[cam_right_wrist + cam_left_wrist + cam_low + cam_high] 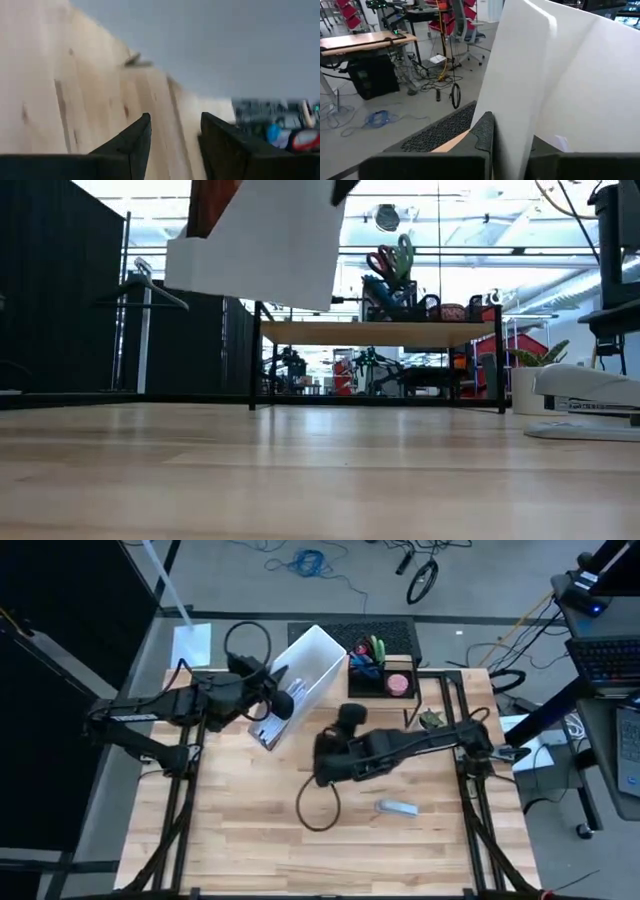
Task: Stock shelves
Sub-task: Put the white bookshelf on the shelf
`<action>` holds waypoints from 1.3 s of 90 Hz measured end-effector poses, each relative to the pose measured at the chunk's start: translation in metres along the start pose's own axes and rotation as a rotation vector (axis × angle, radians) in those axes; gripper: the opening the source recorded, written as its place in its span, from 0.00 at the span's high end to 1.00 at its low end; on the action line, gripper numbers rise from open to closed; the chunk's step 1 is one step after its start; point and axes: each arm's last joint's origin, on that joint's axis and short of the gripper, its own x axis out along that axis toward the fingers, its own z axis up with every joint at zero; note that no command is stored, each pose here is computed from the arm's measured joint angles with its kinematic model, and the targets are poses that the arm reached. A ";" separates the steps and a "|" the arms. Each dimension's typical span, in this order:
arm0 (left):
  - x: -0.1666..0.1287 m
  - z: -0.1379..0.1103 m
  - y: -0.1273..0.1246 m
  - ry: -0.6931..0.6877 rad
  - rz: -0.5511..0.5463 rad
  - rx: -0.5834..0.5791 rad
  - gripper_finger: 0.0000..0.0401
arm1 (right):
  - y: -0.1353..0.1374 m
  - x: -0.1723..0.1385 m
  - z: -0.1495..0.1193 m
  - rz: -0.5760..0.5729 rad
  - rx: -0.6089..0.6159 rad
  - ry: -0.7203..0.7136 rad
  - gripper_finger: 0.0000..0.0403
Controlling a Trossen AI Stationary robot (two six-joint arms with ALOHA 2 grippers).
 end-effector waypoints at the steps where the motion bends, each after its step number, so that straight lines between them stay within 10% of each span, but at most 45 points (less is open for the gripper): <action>1: 0.000 0.000 0.000 0.000 0.000 0.000 1.00 | -0.001 -0.003 -0.001 0.002 0.003 0.002 0.62; 39: 0.006 0.003 -0.006 -0.050 -0.005 -0.080 1.00 | -0.034 -0.099 -0.071 0.031 0.248 -0.162 0.62; 71: 0.025 -0.007 -0.013 -0.050 0.123 -0.108 1.00 | 0.020 -0.084 -0.142 0.024 0.348 -0.178 0.62; 117: 0.036 -0.005 -0.002 -0.097 0.307 -0.179 1.00 | 0.029 -0.082 -0.145 0.011 0.386 -0.236 0.62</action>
